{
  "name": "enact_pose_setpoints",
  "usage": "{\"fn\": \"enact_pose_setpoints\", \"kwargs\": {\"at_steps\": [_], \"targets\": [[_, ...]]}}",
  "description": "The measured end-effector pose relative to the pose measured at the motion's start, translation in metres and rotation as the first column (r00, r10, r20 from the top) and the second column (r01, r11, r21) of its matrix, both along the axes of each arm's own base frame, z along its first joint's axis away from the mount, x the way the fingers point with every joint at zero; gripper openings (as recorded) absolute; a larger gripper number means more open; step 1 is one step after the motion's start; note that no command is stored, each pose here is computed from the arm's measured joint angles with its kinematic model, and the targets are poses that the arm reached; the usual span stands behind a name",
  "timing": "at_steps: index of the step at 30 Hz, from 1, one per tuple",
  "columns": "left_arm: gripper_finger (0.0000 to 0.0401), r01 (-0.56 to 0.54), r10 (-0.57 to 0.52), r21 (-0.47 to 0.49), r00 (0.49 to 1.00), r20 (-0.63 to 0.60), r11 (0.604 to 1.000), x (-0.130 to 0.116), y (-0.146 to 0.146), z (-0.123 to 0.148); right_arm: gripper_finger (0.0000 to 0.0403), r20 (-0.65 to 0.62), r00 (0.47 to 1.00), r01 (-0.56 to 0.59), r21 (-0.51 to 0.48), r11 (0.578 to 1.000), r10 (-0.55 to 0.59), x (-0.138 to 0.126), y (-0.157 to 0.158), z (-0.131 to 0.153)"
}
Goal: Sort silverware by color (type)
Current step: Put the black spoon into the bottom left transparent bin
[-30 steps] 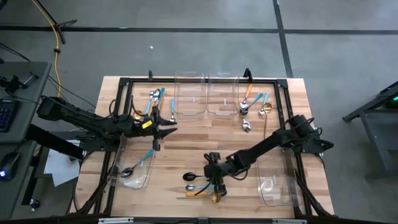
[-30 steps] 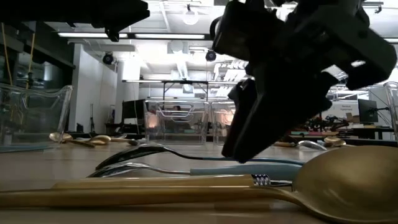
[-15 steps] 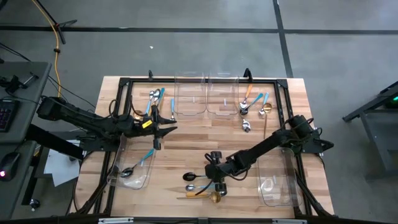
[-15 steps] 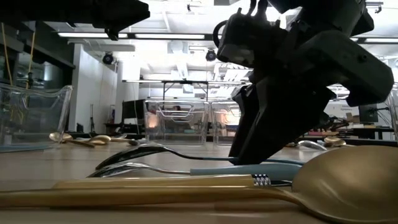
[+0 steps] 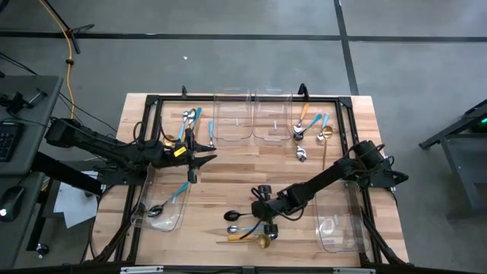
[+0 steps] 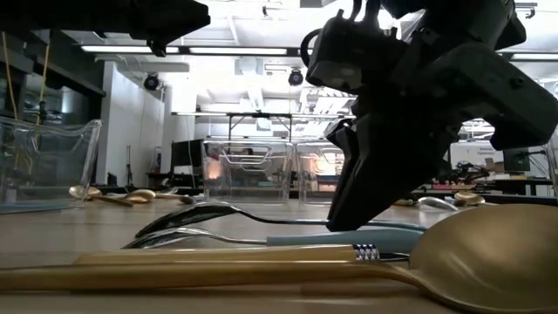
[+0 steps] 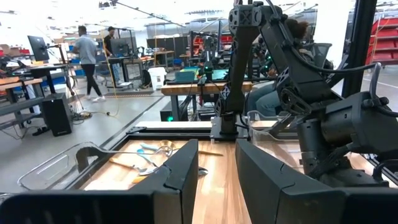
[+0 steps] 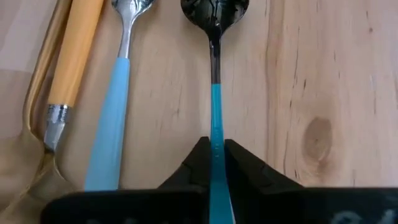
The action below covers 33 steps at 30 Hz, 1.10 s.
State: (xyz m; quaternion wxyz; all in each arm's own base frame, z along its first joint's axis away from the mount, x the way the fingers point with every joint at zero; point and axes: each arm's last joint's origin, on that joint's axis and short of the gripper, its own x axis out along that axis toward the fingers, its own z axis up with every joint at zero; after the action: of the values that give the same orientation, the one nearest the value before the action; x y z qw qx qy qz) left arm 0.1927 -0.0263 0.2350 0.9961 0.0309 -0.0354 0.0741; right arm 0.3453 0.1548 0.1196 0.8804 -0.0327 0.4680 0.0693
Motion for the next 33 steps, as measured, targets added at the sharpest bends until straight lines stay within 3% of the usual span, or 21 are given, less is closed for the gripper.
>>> {"fn": "enact_pose_setpoints", "kwargs": {"at_steps": [3,6,12,19,23,27,29,33], "targets": [[0.0099,0.000,0.000,0.000,1.000,0.000,1.000,0.000,0.000,0.000,0.0009,-0.034,0.999,-0.012,-0.025,1.000,0.011,-0.005,-0.003,0.005],[0.0099,0.000,0.000,0.000,1.000,0.000,1.000,0.000,0.000,0.000,0.0009,-0.084,0.996,0.021,-0.113,0.993,-0.031,-0.017,-0.010,0.016],[0.0099,0.001,-0.001,0.000,1.000,0.000,1.000,0.000,0.000,0.000,0.0002,-0.029,0.991,0.118,-0.217,0.969,-0.128,-0.034,-0.023,0.050],[0.0099,0.003,-0.003,0.001,1.000,-0.010,1.000,0.000,0.000,-0.001,0.0002,0.195,0.949,0.266,-0.071,0.961,-0.248,-0.077,-0.045,0.049],[0.0099,0.002,-0.002,0.000,1.000,-0.003,1.000,0.000,0.000,0.000,0.0002,0.436,0.838,0.317,0.103,0.943,-0.329,-0.094,-0.059,0.049],[0.0099,0.001,-0.001,-0.001,1.000,0.006,1.000,0.000,0.000,0.000,0.0001,0.627,0.692,0.302,0.197,0.933,-0.357,-0.098,-0.076,0.050],[0.0099,0.000,0.000,-0.001,1.000,0.006,1.000,0.001,0.000,0.000,0.0001,0.711,0.606,0.296,0.216,0.931,-0.358,-0.095,-0.084,0.056],[0.0099,-0.013,0.013,-0.003,1.000,0.003,1.000,0.004,0.002,-0.002,0.0001,0.813,0.506,0.268,0.170,0.948,-0.288,-0.082,-0.096,0.069]]}}
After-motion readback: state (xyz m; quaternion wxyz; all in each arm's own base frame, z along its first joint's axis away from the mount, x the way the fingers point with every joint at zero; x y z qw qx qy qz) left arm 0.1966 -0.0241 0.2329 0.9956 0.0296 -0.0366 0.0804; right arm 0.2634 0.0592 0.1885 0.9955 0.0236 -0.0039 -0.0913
